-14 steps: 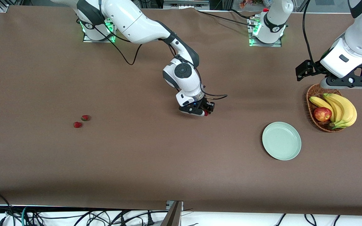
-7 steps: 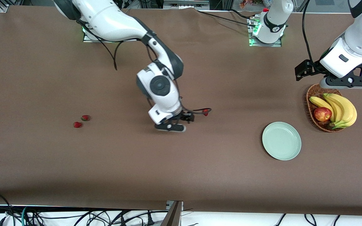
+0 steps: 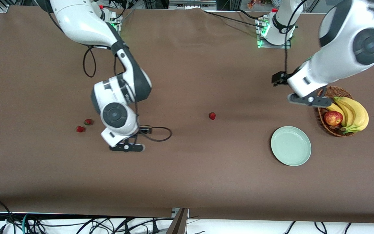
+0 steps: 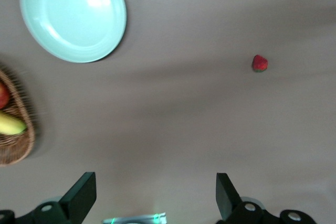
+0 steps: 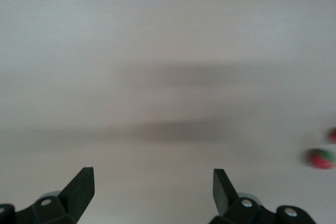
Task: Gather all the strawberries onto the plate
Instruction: 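Move the left gripper to the strawberry while the right gripper returns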
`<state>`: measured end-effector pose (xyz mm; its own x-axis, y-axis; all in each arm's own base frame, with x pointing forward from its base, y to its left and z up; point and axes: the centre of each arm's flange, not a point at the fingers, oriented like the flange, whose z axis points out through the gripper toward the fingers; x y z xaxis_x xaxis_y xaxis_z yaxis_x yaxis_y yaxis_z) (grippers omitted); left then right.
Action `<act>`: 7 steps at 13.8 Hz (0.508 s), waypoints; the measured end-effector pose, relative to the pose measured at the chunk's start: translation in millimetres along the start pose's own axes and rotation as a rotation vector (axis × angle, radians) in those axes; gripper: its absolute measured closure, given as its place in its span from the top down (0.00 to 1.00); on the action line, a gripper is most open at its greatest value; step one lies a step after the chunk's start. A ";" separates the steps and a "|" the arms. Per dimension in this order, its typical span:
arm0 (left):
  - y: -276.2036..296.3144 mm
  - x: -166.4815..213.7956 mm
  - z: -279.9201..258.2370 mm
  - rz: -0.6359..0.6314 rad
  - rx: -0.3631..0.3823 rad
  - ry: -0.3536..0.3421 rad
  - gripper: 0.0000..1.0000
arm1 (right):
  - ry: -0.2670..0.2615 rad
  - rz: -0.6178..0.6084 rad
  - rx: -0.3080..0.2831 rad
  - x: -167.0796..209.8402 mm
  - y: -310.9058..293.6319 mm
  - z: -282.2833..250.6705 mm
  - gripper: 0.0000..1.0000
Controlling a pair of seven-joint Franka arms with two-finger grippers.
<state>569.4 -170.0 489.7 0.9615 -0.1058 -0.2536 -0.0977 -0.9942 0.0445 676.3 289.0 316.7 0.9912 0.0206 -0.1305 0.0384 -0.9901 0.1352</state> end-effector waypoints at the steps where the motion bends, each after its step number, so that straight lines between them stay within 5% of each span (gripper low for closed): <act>1: 14.9 13.9 20.0 -0.034 0.000 0.001 1.00 | -0.019 -0.040 -0.024 4.9 22.1 4.1 1.00; 4: 66.5 50.6 83.7 -0.169 -0.007 0.025 1.00 | -0.084 -0.125 -0.071 14.0 92.5 30.0 1.00; 7: 114.2 66.6 145.4 -0.242 -0.001 0.016 1.00 | -0.146 -0.133 -0.056 15.8 159.1 55.1 1.00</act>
<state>585.0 -293.2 337.4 0.9607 0.1357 -0.2421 0.1362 -0.9906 -0.0149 691.2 124.1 282.0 0.9482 0.1266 -0.2913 0.1791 -0.9705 0.1614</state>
